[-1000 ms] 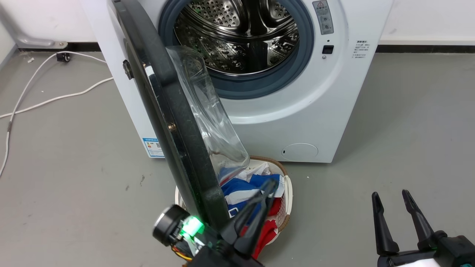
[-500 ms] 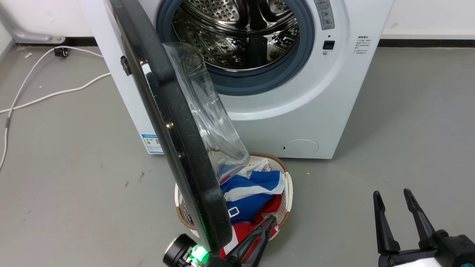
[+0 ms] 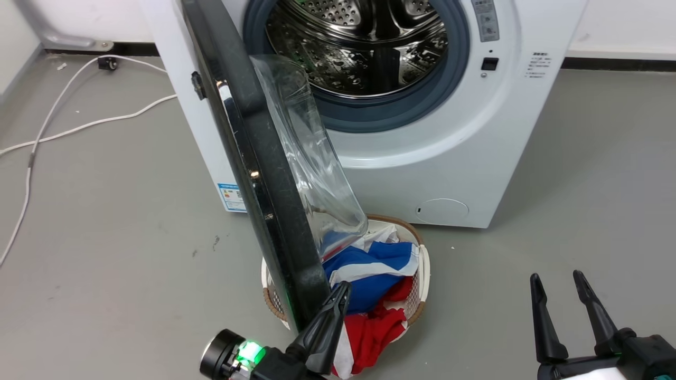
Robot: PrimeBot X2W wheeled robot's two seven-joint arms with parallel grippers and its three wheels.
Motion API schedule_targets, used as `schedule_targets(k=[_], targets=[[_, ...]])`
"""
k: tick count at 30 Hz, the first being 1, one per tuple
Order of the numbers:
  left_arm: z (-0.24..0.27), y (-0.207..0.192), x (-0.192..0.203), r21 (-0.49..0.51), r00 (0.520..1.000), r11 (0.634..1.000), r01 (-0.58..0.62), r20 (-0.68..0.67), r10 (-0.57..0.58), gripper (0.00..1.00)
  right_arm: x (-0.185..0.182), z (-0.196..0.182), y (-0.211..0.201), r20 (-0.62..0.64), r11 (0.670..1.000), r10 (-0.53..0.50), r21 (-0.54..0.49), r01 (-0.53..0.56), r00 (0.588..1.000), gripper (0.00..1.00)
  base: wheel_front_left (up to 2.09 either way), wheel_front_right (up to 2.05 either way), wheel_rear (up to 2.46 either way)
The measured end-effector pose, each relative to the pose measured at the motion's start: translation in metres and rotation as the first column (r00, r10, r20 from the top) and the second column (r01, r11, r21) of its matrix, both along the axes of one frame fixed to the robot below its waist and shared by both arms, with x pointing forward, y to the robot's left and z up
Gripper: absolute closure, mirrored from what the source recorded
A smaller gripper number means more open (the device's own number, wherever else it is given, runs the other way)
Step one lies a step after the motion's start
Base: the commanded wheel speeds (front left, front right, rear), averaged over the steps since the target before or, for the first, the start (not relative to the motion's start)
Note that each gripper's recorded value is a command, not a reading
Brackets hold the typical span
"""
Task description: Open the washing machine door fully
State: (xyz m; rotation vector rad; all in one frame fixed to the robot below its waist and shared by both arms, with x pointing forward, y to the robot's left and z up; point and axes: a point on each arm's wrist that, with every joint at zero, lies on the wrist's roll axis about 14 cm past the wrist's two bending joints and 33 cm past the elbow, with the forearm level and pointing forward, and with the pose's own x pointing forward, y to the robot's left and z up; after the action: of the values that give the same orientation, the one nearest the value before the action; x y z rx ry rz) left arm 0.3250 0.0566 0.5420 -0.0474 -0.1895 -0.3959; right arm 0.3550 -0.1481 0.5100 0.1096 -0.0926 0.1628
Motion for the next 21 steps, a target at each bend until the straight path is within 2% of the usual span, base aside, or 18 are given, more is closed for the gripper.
schedule_targets(k=[10, 21], targets=[[0.0, 0.04, -0.008, -0.005, 0.988, 0.988, -0.153, -0.001, 0.153, 1.0, 0.004, -0.004, 0.017, -0.014, 0.998, 0.054, 0.009, -0.054, 0.998, 0.0, 0.0, 0.0, 0.0], [-0.01, 0.113, -0.022, 0.039, 0.92, 0.92, -0.391, -0.028, 0.392, 1.0, 0.012, -0.01, 0.041, -0.032, 0.992, 0.128, 0.017, -0.127, 0.991, 0.0, 0.0, 0.0, 0.0]])
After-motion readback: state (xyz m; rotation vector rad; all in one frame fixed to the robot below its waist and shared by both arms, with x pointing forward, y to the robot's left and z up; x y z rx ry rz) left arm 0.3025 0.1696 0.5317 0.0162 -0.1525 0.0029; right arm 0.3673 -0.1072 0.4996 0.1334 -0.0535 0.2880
